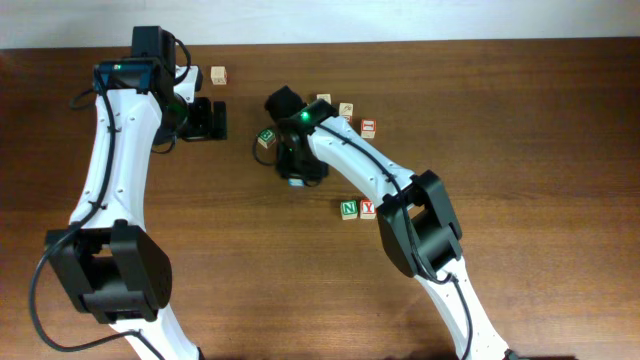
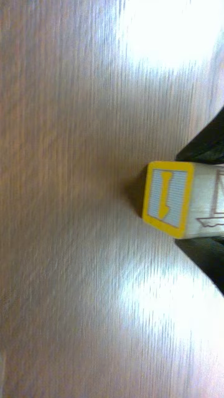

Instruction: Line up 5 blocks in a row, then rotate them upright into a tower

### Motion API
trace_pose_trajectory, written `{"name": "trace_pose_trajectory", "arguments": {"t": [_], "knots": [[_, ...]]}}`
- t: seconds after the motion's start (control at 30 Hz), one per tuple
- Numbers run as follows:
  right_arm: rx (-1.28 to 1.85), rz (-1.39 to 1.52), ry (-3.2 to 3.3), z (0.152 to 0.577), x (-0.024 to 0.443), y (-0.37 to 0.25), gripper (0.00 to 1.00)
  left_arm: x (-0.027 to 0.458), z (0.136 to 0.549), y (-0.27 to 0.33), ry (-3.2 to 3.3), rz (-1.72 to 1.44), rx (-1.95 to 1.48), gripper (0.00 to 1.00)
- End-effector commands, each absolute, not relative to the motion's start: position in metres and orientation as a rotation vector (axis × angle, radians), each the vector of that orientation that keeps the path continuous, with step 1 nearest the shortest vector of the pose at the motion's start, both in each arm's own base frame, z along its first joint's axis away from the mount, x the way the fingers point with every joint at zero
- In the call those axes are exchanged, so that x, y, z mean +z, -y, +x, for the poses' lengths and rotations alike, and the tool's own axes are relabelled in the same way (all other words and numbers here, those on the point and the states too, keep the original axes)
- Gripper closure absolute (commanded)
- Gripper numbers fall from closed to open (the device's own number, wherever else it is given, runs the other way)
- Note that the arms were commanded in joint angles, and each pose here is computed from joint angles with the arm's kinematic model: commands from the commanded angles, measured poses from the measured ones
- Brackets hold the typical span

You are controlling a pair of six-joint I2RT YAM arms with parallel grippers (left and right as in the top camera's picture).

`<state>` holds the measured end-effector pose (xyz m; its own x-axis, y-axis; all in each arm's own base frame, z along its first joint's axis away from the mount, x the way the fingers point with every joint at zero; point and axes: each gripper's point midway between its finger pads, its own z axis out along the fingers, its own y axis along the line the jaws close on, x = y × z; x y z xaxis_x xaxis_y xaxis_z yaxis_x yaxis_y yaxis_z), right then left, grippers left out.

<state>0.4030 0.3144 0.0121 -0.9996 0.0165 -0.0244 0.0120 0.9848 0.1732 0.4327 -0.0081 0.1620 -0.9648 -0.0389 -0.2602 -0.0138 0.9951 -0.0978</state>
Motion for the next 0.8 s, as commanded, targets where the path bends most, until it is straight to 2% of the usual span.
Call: {"name": "trace_pose_trajectory", "arguments": {"t": [0.0,0.2,0.53,0.63,0.77], "knots": [[0.114,-0.098,-3.224,0.383,0.001,-0.279,0.65,0.165,0.437,0.006,-2.861,-0.056,-0.129,0.01],[-0.044,-0.129,-3.379,0.345,0.006,-0.256,0.65,0.165,0.437,0.006,-2.861,-0.055,-0.129,0.01],[-0.059,-0.167,-3.448,0.322,0.011,-0.262,0.64,0.165,0.437,0.006,-2.861,-0.055,-0.129,0.01],[-0.063,-0.174,-3.450,0.320,0.011,-0.263,0.56,0.165,0.437,0.006,-2.861,-0.055,-0.129,0.01],[-0.068,-0.160,-3.455,0.321,0.011,-0.259,0.54,0.165,0.437,0.006,-2.861,-0.055,-0.129,0.01]]}}
